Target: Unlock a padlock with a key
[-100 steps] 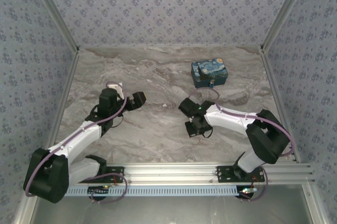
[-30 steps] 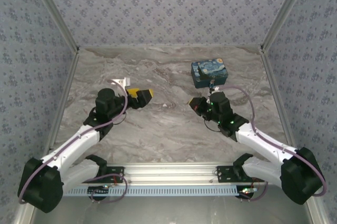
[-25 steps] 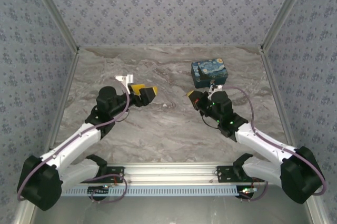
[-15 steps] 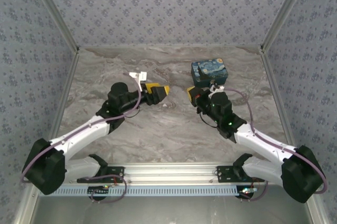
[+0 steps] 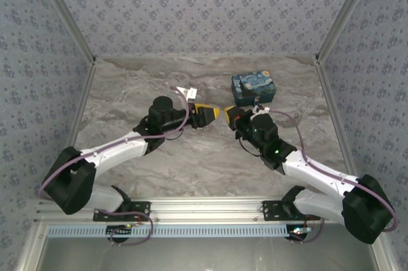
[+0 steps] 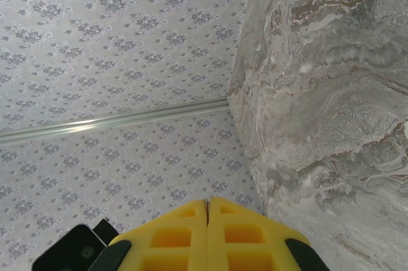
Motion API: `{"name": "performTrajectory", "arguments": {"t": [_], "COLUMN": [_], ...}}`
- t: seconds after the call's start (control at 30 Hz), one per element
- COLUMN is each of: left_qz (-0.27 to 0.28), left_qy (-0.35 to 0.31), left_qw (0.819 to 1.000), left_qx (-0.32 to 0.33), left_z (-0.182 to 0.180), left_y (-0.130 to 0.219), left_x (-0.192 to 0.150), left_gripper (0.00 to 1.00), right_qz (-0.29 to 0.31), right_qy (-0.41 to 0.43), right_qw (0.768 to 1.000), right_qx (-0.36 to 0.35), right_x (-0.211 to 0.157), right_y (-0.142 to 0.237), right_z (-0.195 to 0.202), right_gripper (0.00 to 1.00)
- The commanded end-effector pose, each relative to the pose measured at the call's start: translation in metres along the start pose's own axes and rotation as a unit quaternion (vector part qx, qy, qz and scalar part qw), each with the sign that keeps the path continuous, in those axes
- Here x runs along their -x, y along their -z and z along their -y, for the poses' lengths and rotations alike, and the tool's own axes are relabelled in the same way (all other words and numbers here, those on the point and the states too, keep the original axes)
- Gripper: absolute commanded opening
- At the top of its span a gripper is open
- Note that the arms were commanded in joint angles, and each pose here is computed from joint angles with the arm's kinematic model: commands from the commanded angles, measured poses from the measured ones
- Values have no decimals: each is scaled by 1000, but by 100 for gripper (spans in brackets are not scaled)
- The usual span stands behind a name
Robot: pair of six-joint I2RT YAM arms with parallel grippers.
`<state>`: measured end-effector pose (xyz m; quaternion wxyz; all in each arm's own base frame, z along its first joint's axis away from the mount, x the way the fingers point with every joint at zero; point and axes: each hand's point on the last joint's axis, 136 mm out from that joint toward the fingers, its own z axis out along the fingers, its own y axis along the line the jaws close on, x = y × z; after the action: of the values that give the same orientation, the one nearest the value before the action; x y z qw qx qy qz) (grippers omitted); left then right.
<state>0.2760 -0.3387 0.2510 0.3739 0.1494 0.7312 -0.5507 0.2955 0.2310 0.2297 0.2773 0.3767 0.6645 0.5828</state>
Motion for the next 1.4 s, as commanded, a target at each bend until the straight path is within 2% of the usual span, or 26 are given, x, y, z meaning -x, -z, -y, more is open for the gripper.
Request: {"name": "performTrajectory", "arguments": {"t": [0.0,0.6,0.77,1.0,1.2,1.23,1.37], "left_qz": [8,-8,-11,-11,-11,-10,-9], "left_qy": [-20,-7,-7,-9,-24,-29,-43], "left_qw": [999,999,999,999,999,999,999], "left_qx": [-34,-36,-38,-37,-18,-14,9], "left_z": [19,11,12,14,14,15,12], "left_y": [-8,-21,-21,-21,-14,-13,-4], "left_x": [13,7,5,6,10,12,17], "left_gripper": [63,42,33,14,2,1,0], "right_qz": [11,7,9,8,10,11,23], "right_qy": [-9,-13,-13,-14,-1,5,33], "right_qw": [1000,1000,1000,1000,1000,1000,999], "right_qx": [10,5,5,8,-4,-7,-16], "right_x": [1,-7,-7,-8,-8,-7,0], "right_y": [0,1,2,3,7,9,17], "right_z": [-9,-5,-6,-8,-2,0,11], "right_gripper": [0,0,0,0,0,1,13]}}
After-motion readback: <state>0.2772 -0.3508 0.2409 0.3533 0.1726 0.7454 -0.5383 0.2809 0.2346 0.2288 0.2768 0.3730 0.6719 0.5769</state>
